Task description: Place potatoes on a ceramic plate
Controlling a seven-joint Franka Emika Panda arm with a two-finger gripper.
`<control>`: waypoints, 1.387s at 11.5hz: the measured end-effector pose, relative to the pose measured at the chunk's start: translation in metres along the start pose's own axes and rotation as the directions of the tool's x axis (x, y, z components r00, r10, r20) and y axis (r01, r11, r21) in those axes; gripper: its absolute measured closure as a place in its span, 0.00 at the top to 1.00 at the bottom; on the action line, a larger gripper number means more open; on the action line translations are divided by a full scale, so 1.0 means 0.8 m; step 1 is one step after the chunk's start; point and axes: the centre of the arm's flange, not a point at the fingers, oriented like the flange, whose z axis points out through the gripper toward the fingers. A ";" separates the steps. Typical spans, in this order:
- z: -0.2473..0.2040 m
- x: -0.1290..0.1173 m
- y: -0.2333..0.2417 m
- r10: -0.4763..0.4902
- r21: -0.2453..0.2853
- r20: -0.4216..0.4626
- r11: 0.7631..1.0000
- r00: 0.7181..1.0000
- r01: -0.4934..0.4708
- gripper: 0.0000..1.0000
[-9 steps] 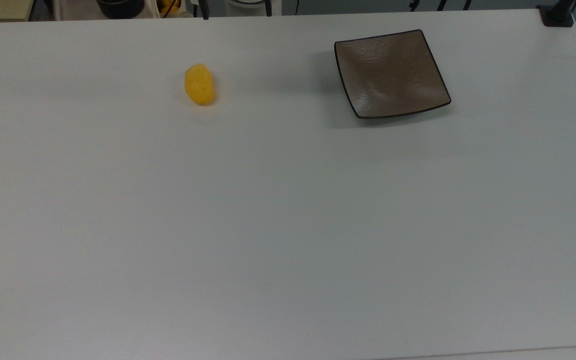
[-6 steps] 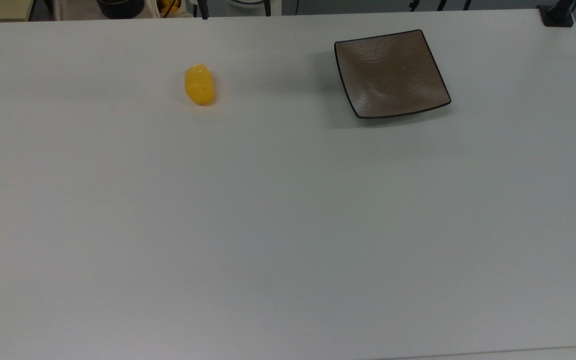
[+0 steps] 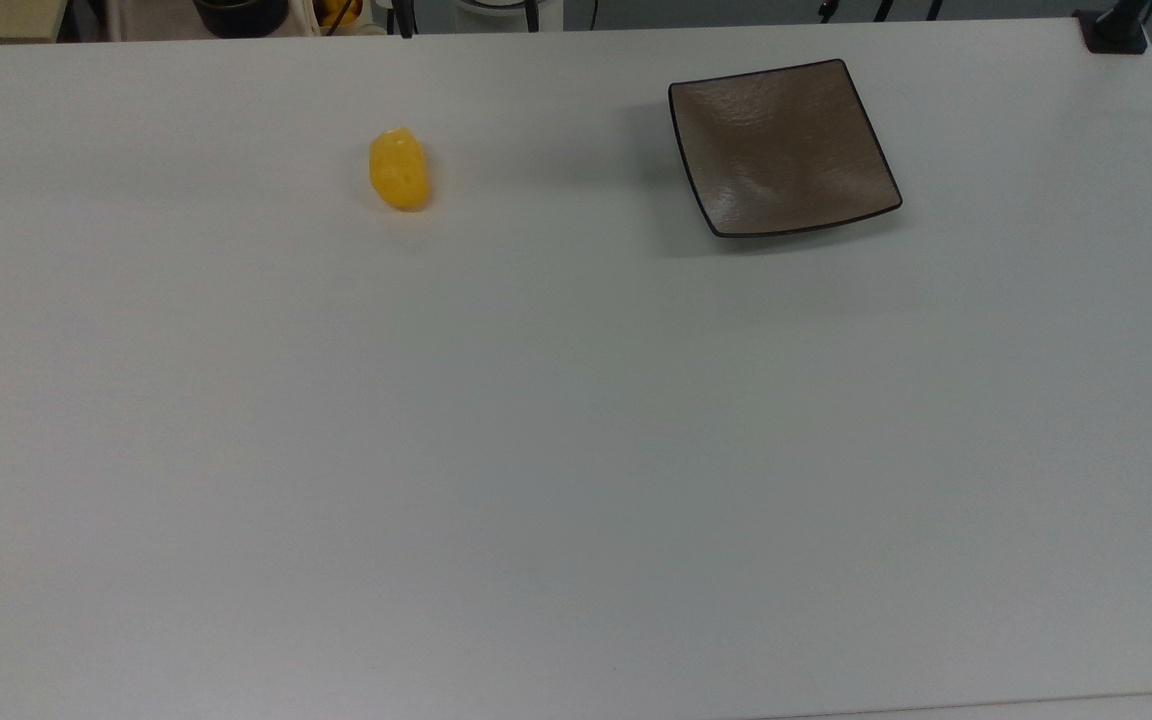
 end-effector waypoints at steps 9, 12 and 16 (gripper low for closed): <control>0.009 -0.002 -0.006 -0.008 0.001 0.016 1.000 1.000 0.008 1.00; 0.014 -0.003 -0.006 -0.008 0.001 0.023 1.000 1.000 0.008 1.00; 0.025 -0.021 -0.013 -0.019 0.002 0.059 1.000 0.998 0.019 1.00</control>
